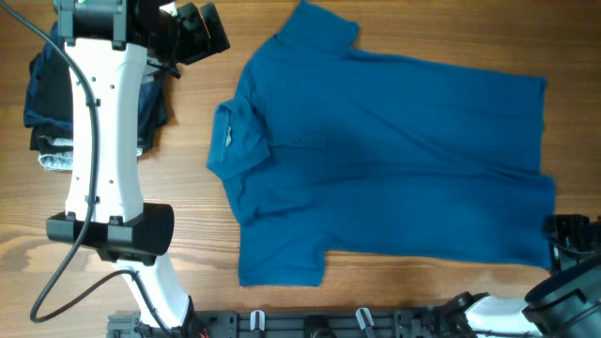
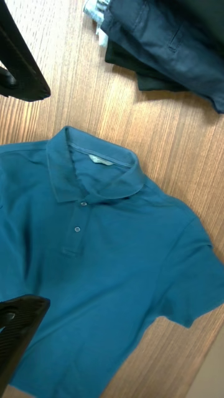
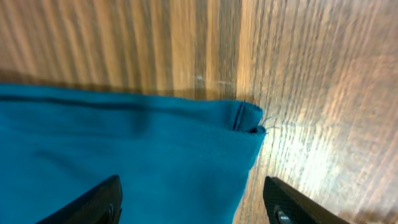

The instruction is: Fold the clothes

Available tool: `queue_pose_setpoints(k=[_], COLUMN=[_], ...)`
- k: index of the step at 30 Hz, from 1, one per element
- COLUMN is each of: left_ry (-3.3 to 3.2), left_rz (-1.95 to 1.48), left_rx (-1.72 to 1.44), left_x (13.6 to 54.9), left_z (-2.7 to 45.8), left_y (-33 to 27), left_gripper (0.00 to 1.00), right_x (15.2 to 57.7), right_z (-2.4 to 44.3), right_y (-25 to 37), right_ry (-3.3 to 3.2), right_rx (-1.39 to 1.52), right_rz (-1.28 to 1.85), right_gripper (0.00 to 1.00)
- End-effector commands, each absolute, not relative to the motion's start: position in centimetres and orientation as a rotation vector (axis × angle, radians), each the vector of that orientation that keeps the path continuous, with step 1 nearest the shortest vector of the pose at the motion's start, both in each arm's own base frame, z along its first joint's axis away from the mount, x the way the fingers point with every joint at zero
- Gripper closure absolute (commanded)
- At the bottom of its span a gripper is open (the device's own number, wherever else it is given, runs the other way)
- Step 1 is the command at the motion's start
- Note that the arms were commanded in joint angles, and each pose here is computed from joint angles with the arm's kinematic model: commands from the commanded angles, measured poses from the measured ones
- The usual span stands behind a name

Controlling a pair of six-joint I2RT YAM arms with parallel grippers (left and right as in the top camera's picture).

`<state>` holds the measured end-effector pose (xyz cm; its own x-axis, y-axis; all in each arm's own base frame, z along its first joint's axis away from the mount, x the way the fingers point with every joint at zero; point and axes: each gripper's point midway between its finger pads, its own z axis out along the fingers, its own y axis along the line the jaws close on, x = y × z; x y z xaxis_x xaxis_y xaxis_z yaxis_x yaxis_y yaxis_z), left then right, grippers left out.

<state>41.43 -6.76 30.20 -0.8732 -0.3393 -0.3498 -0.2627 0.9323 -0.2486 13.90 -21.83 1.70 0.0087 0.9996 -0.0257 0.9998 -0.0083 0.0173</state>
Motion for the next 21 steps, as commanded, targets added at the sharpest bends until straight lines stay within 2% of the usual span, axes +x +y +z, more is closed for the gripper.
queue_pose_setpoints(k=[1, 5, 8, 12, 15, 16, 21], left_ry=[2.676, 2.677, 2.676, 2.676, 2.676, 2.677, 2.676], left_rz=[-0.290, -0.290, -0.290, -0.290, -0.290, -0.290, -0.290], left_rx=[-0.440, -0.440, -0.440, -0.440, -0.440, -0.440, -0.440], left_x=[41.1, 41.1, 41.1, 41.1, 41.1, 41.1, 41.1], left_z=[31.0, 31.0, 31.0, 31.0, 31.0, 31.0, 31.0], left_y=[-6.8, -6.8, -6.8, -6.8, -6.8, -6.8, -6.8], left_gripper=[0.00, 0.00, 0.00, 0.00, 0.00, 0.00, 0.00], right_x=[14.0, 13.7, 13.2, 13.1, 13.1, 13.0, 13.4], right_z=[0.3, -0.6, -1.3, -2.1, -2.1, -2.1, -2.1], right_y=[-21.6, -21.9, -21.8, -21.7, -21.7, -21.6, -21.3], right_ry=[2.232, 2.268, 2.292, 2.309, 2.306, 2.309, 2.300], right_rx=[2.182, 2.169, 2.196, 2.210, 2.213, 2.216, 2.219], right_rz=[0.018, -0.009, -0.035, -0.028, -0.028, -0.025, 0.017], right_gripper=[0.25, 0.25, 0.33, 0.55, 0.88, 0.96, 0.96])
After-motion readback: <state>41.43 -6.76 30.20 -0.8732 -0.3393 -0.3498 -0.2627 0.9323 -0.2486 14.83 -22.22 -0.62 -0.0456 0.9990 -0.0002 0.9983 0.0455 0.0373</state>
